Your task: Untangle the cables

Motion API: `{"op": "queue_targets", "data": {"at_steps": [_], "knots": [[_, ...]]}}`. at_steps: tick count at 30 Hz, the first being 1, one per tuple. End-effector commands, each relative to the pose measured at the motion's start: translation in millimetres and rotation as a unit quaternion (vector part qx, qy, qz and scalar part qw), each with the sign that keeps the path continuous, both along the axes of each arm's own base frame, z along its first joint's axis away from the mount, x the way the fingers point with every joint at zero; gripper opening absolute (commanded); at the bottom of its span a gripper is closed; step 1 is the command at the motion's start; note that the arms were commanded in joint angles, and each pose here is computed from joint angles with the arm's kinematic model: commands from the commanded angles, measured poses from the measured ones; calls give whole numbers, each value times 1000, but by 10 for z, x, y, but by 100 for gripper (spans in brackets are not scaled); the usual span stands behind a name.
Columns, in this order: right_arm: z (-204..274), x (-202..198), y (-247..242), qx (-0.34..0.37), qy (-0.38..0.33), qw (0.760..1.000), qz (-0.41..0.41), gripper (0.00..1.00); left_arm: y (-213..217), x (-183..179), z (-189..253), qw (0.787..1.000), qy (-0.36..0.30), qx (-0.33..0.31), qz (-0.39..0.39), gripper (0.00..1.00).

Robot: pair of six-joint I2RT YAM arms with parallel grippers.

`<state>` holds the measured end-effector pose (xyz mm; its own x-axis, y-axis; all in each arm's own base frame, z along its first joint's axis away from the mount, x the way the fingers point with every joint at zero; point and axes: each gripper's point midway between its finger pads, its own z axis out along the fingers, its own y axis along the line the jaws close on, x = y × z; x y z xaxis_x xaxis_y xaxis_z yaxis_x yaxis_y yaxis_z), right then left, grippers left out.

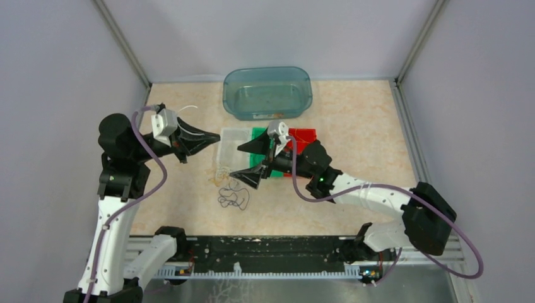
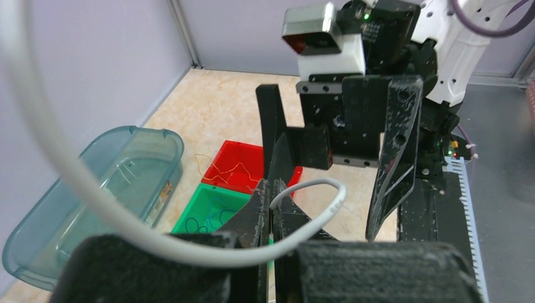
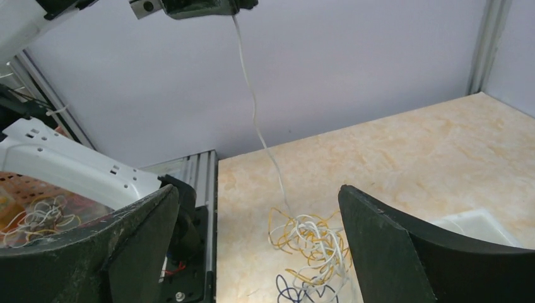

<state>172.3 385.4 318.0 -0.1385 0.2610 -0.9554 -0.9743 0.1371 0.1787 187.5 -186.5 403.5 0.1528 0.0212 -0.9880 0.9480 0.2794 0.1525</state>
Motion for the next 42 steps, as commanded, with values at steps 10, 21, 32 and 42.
{"op": "queue_targets", "data": {"at_steps": [10, 21, 32, 42], "knots": [[183, -19, 701, 55, -15, 994, 92, 53, -11, -104, 372, 999, -12, -32, 0, 0], [-347, -169, 849, 8, 7, 996, 93, 45, 6, -119, 687, 998, -50, -45, 10, 0], [-1079, -49, 971, -48, 56, 995, 72, 44, 30, -187, 1093, 993, -97, -64, 18, 0], [-1649, 47, 848, -86, 91, 992, 26, 44, 191, -193, 1860, 963, -232, -100, 89, 0]]}}
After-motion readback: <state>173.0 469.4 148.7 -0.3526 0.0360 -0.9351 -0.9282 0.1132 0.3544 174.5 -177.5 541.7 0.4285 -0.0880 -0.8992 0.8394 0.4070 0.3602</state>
